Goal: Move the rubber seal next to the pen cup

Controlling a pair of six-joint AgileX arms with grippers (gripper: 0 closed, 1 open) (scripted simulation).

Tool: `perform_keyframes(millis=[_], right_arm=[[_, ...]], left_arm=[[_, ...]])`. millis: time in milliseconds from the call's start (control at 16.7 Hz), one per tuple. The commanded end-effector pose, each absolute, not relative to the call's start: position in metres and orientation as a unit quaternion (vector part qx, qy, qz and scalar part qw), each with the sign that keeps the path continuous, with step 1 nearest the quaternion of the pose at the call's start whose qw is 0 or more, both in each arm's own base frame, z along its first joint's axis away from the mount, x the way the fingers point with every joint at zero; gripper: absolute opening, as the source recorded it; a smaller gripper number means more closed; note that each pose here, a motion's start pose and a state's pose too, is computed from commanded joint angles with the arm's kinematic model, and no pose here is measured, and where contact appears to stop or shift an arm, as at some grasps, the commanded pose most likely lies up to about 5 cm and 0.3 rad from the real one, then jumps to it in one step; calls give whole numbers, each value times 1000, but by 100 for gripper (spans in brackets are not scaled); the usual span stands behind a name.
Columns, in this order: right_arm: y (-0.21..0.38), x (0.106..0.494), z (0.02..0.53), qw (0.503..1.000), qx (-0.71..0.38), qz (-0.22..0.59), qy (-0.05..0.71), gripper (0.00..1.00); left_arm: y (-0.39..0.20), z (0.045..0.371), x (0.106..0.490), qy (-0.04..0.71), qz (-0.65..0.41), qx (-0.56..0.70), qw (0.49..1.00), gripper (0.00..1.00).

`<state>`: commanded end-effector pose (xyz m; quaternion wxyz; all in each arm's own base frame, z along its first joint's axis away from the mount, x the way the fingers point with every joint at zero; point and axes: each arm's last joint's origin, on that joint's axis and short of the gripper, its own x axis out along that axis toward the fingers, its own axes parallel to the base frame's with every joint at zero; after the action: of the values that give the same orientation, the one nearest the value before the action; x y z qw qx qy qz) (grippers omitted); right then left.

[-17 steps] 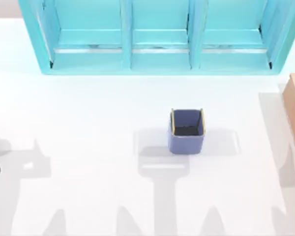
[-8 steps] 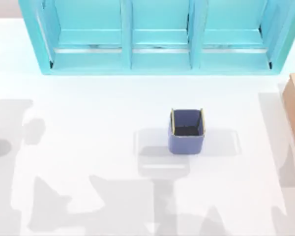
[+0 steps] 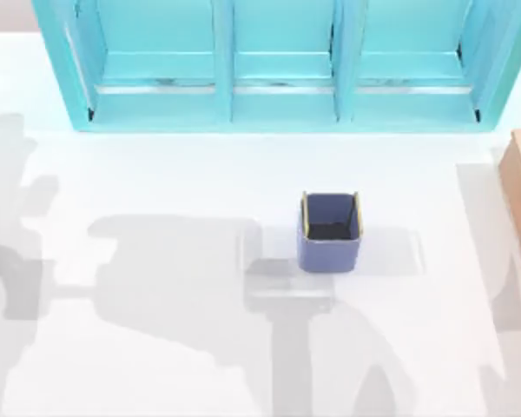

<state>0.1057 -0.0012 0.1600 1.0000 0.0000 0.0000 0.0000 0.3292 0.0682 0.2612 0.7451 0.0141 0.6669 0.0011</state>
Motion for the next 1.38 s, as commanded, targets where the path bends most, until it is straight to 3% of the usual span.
perform_keyframes(millis=[240, 720, 1200, 1380], right_arm=[[-1, 106, 160, 1000, 0, 0, 0, 100], [-1, 106, 160, 1000, 0, 0, 0, 100], [-1, 106, 160, 1000, 0, 0, 0, 100], [-1, 106, 160, 1000, 0, 0, 0, 100]], left_arm=[[80, 251, 355, 703, -6, 8, 711, 100], [81, 244, 358, 708, -8, 8, 706, 100], [82, 159, 360, 705, -7, 7, 709, 100], [82, 149, 358, 707, -7, 7, 707, 100]])
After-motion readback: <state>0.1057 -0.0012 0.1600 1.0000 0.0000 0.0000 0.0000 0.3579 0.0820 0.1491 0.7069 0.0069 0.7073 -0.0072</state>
